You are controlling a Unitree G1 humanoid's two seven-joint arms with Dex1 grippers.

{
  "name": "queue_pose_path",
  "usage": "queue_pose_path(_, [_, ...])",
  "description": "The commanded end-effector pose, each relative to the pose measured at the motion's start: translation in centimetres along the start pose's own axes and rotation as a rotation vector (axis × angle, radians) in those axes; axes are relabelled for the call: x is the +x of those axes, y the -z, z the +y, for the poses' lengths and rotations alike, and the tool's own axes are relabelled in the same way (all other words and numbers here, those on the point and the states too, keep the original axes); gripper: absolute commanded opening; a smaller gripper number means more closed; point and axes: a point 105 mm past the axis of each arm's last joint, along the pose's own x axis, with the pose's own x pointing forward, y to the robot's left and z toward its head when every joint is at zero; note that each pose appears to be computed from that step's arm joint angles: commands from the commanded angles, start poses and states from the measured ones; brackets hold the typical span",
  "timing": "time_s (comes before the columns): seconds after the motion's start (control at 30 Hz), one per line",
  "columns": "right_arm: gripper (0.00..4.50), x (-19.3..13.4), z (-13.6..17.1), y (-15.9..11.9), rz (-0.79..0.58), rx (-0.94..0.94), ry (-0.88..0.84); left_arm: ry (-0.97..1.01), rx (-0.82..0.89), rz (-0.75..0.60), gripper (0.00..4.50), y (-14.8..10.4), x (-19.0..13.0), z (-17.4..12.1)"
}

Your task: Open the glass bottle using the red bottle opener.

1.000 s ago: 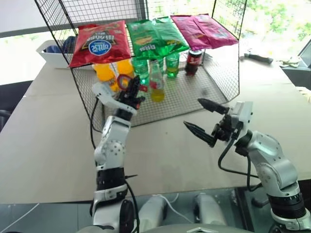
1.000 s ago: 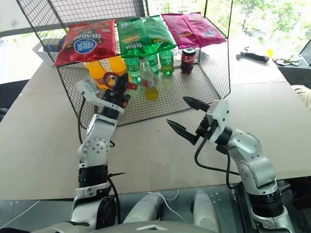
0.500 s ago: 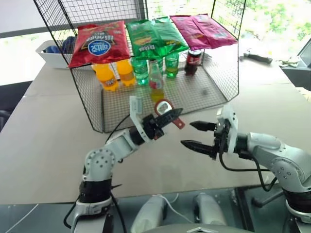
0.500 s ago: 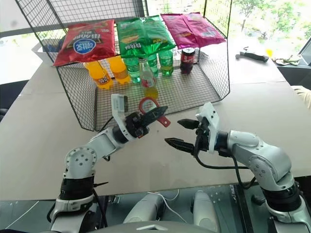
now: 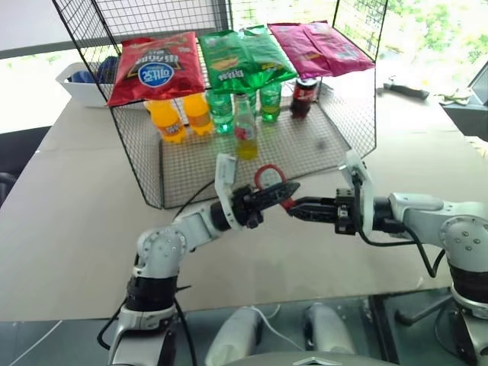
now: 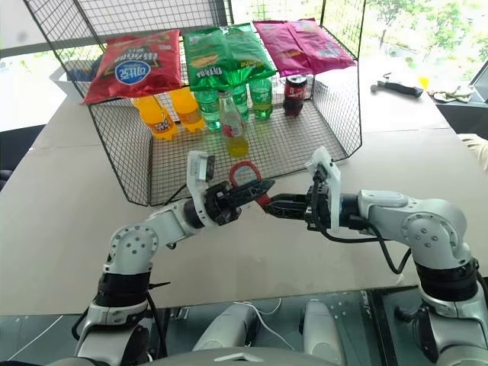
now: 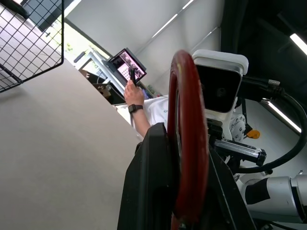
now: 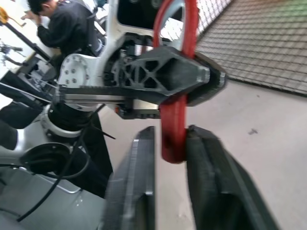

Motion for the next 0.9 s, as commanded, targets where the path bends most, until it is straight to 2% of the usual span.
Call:
queue_pose_path(0.03, [0.06, 0.9, 2.4, 0.2, 0.044, -0.029, -0.118, -0.015, 0.029, -0.013, 0.00, -0.1, 0.4, 0.1])
queue_pose_path(0.27, [0.06, 1.6, 2.2, 0.9, 0.102, -0.038, -0.107, -0.009, 0.037, -0.007, 0.00, 0.1, 0.8, 0.2])
queue_pose_path(0.53, [0.06, 2.3, 3.4, 2.2, 0.156, 0.082, -0.220, 0.042, 0.064, 0.024, 0.00, 0.7, 1.6, -0.3])
queue_pose_path(0.8, [0.06, 2.6, 4.0, 2.2, 0.139, 0.137, -0.260, 0.104, 0.084, 0.020, 0.00, 0.7, 1.8, -1.2])
queue_pose_path(0.83, [0.00, 2.5, 4.0, 2.1, 0.136, 0.140, -0.261, 0.104, 0.092, 0.020, 0.81, 0.7, 1.8, -1.2])
queue_pose_path(0.87, [0.00, 2.5, 4.0, 2.1, 0.132, 0.144, -0.261, 0.104, 0.095, 0.017, 1.06, 0.7, 1.7, -1.2])
queue_pose_path(0.9, [0.00, 2.5, 3.9, 1.9, 0.124, 0.149, -0.261, 0.105, 0.097, 0.014, 1.66, 0.7, 1.7, -1.3])
